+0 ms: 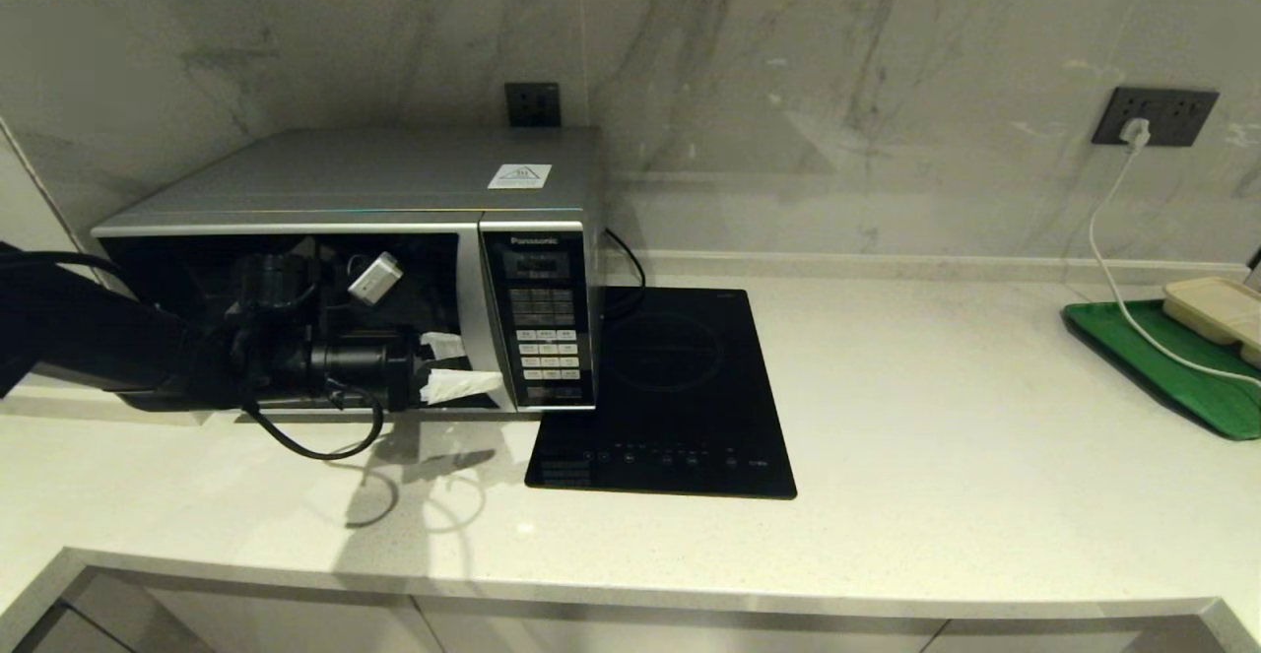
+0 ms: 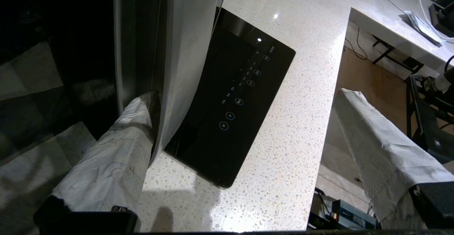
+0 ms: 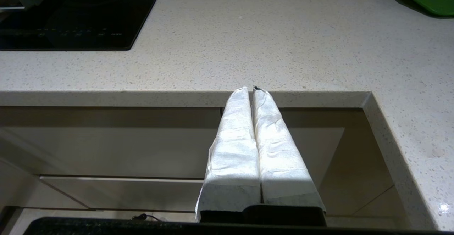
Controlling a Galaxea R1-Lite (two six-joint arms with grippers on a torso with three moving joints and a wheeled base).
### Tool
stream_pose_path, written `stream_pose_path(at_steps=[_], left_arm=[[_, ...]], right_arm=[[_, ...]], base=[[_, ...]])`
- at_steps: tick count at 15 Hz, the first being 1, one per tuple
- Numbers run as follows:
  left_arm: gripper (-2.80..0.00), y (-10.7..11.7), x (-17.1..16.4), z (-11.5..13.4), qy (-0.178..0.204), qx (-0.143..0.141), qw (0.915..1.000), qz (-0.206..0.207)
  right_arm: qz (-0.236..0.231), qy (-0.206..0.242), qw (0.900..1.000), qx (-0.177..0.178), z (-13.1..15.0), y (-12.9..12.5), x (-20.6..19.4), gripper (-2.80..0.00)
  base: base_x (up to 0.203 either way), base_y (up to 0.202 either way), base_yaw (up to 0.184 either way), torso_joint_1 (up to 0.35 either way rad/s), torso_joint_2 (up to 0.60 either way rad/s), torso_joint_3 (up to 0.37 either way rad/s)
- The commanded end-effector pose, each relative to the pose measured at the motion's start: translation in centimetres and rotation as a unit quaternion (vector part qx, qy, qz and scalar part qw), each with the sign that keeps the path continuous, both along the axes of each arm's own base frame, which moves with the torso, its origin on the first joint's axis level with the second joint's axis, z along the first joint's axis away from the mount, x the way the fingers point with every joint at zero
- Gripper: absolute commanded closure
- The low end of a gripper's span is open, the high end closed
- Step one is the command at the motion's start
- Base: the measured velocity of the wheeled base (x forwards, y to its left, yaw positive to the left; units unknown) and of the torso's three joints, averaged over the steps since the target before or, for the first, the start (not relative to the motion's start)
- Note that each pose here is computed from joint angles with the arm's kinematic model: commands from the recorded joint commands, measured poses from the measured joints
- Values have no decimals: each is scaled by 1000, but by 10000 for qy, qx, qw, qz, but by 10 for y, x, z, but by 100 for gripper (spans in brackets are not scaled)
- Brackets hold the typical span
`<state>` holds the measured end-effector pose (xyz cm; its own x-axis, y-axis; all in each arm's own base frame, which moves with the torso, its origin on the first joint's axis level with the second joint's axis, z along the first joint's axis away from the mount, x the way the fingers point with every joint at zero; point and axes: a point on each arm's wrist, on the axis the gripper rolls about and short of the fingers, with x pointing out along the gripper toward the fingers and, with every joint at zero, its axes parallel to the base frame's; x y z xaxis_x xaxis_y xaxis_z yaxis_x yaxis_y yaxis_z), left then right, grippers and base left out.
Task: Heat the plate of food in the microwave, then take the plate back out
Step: Open the microwave oven
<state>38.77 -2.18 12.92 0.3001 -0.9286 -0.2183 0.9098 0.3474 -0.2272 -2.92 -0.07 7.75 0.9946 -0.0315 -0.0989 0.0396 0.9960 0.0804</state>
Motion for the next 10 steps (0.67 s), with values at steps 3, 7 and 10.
stream_pose_path(at_steps=[3, 7, 10], left_arm=[[-280, 8, -9, 16, 390, -351, 9986, -92], [-280, 13, -32, 36, 1101, -555, 9923, -71], [-280, 13, -28, 21, 1128, -455, 9926, -24]], right_arm=[[-4, 18, 10000, 1, 0, 0, 0, 0], [7, 10, 10000, 2, 0, 0, 0, 0], [-1, 3, 10000, 1, 0, 0, 0, 0]], base=[[0, 0, 0, 0, 0, 0], [0, 0, 0, 0, 0, 0], [0, 0, 0, 0, 0, 0]])
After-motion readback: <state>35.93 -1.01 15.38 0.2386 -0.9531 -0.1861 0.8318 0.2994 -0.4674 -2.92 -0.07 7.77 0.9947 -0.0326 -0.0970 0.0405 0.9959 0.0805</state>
